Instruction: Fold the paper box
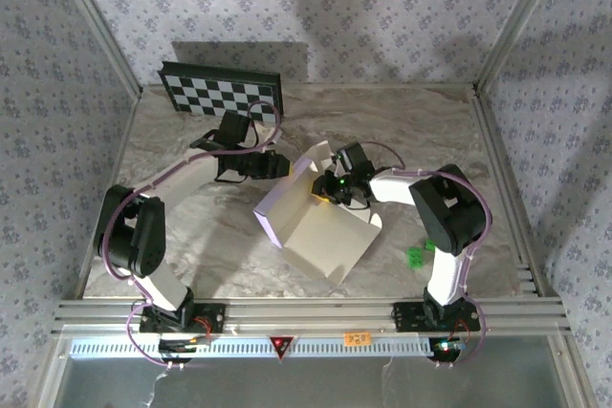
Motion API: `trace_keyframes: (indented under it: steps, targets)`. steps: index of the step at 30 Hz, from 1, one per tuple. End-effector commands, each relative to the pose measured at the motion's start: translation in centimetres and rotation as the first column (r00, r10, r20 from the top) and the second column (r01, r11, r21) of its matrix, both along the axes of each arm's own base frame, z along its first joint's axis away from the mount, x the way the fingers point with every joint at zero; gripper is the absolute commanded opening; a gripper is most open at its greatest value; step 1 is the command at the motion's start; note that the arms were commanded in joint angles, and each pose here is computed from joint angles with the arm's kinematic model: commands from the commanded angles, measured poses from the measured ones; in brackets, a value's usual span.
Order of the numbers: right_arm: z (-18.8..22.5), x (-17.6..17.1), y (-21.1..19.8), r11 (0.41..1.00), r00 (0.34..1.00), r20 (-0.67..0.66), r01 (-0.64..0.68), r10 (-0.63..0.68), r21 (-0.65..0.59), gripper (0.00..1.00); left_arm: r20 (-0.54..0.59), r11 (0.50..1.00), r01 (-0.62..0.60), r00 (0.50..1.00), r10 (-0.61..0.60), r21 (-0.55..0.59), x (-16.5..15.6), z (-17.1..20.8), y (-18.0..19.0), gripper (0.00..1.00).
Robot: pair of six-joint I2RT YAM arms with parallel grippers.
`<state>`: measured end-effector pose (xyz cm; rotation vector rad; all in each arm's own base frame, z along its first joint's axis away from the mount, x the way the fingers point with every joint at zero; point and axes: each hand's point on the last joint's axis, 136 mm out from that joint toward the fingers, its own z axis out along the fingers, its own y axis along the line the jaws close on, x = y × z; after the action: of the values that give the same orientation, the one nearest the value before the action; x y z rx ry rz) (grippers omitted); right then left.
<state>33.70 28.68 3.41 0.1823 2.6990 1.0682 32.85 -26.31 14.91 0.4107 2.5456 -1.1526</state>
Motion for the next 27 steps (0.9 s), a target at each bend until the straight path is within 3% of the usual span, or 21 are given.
trace_keyframes:
  steps: [1, 13, 17, 22, 27]
  targets:
    - [-3.6, -2.0, -2.6, 0.986, 0.997, -0.07, 0.008, -0.02, -0.164, 0.24, -0.085, 0.997, -0.011, 0.996, 0.017, 0.073, -1.8, -2.0, 1.1, 0.26]
    - [-7.8, -3.8, -5.1, 0.944, 0.991, -0.126, 0.005, -0.049, -0.331, 0.11, -0.084, 0.997, -0.004, 0.996, 0.01, 0.071, -2.0, -1.6, 0.6, 0.26]
    - [-8.0, -3.9, -6.2, 0.906, 0.996, -0.08, 0.011, -0.05, -0.424, 0.07, -0.081, 0.997, -0.001, 0.997, 0.008, 0.081, -2.3, -1.4, 0.3, 0.26]
    - [-7.9, -3.9, -5.4, 0.908, 0.998, -0.059, -0.014, -0.012, -0.419, 0.06, -0.071, 0.995, 0.006, 0.997, 0.001, 0.1, -2.8, -1.4, -0.3, 0.27]
    - [-4.1, -2.9, -3.8, 0.942, 0.998, 0.05, -0.028, 0.047, -0.335, 0.1, -0.077, 0.992, -0.012, 0.997, 0.022, 0.124, -3.0, -2.3, -0.3, 0.27]
